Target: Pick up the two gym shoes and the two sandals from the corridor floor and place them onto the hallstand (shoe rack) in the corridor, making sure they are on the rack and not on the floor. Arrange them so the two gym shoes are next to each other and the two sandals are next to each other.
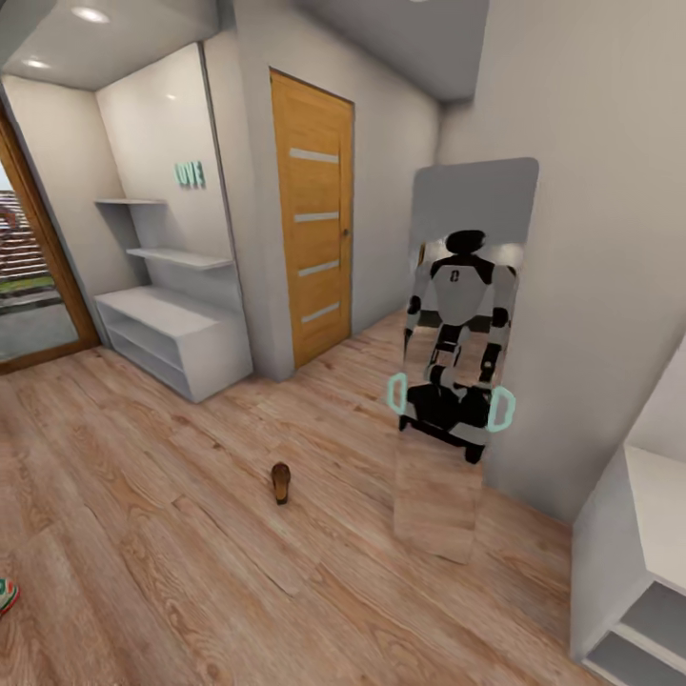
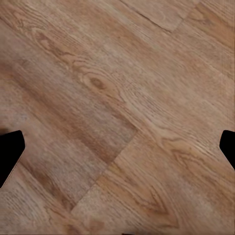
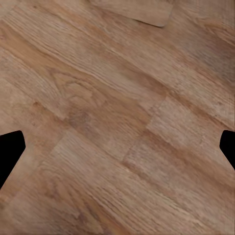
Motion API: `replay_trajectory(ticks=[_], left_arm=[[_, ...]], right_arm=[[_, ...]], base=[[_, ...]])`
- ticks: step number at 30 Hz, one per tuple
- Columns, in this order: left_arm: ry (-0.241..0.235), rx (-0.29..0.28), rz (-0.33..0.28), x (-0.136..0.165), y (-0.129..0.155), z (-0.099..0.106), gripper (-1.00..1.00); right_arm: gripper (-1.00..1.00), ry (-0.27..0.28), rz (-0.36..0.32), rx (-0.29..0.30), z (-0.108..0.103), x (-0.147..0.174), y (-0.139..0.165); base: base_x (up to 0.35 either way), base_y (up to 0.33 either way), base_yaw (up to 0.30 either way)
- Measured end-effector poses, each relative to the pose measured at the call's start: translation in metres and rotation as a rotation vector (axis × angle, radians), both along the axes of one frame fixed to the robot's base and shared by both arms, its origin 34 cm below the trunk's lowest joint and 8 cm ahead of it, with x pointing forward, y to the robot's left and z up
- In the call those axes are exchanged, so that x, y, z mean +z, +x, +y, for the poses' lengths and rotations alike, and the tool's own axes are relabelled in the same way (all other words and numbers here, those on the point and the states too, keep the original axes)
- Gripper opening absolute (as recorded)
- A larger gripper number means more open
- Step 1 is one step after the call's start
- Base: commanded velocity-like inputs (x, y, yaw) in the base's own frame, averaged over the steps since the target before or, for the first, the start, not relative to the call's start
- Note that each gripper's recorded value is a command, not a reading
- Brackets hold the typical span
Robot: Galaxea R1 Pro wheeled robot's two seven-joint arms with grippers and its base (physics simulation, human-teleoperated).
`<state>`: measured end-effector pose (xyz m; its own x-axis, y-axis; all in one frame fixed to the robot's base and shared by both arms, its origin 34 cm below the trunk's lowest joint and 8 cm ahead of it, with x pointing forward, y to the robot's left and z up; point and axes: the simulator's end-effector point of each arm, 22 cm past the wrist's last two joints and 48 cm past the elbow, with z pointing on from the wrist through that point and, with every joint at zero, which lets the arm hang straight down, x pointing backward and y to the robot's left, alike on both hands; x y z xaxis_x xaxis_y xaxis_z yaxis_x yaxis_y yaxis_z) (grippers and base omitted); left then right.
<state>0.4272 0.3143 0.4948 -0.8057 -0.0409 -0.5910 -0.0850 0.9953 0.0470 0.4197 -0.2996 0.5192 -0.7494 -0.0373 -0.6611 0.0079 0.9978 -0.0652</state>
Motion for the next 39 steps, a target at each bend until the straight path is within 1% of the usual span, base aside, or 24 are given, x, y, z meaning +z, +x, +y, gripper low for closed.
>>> replay_trajectory(ticks=[21,39], left_arm=[[0.000,0.005,0.014,-0.0039,-0.0048,0.0013,1.00],[0.000,0.009,0.024,-0.0069,-0.0080,0.0023,1.00]], right_arm=[[1.00,0.000,0.014,0.001,0.0002,-0.0038,-0.0043],[1.00,-0.001,0.025,0.001,0.0001,-0.0070,-0.0080]], base=[[0.166,0.259,0.261],[0.255,0.227,0.261]])
